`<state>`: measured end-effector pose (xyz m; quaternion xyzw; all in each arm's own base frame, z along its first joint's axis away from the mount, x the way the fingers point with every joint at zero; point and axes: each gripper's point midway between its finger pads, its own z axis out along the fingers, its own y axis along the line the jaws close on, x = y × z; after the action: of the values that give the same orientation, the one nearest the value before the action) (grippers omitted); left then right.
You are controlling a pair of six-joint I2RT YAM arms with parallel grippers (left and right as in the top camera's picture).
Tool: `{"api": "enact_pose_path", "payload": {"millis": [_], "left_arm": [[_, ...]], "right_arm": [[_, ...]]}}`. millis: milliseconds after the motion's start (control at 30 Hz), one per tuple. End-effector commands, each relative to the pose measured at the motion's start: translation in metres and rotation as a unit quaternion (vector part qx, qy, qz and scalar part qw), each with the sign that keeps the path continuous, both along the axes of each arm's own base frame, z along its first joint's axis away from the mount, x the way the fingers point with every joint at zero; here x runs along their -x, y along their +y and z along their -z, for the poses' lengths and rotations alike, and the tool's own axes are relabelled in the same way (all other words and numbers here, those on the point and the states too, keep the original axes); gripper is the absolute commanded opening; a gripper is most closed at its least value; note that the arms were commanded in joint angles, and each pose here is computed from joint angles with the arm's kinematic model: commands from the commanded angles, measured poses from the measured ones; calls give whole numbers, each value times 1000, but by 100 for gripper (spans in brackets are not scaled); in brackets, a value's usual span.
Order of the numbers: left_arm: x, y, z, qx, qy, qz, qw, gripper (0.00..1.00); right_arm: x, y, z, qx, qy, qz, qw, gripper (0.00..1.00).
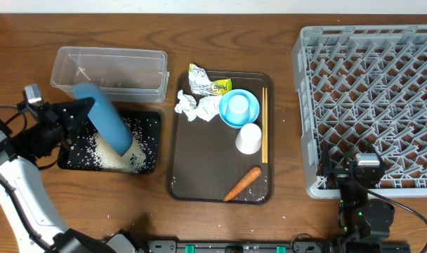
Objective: Sort waste into correct bins and load items into the dishwasher rack
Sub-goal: 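Tilt the blue plate with the left gripper, pouring rice onto black tray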
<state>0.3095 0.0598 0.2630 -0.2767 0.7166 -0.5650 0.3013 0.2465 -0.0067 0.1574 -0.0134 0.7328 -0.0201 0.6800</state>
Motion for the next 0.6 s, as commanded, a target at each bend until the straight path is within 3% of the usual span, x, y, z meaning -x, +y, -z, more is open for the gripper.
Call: {"api": "enact_pose_path", "payload": {"millis": [0,133,233,433,500,567], "left_arm": [[4,-2,-10,24,-17,10,1000,6],[-1,6,-3,0,-10,-6,1000,6],[2,2,-9,38,-13,7,999,6],[3,1,-10,41,-21,13,999,6],[-2,8,-2,12,-13,-2,1000,6],[1,3,-7,49,-7,8,999,6]], "right_arm": [[0,0,0,-7,0,0,1000,99],[0,0,0,-7,0,0,1000,99],[0,0,0,-7,0,0,1000,99],[0,0,0,-7,0,0,1000,99],[0,0,0,-7,-1,0,1000,99],[0,0,0,-7,0,0,1000,99]]}}
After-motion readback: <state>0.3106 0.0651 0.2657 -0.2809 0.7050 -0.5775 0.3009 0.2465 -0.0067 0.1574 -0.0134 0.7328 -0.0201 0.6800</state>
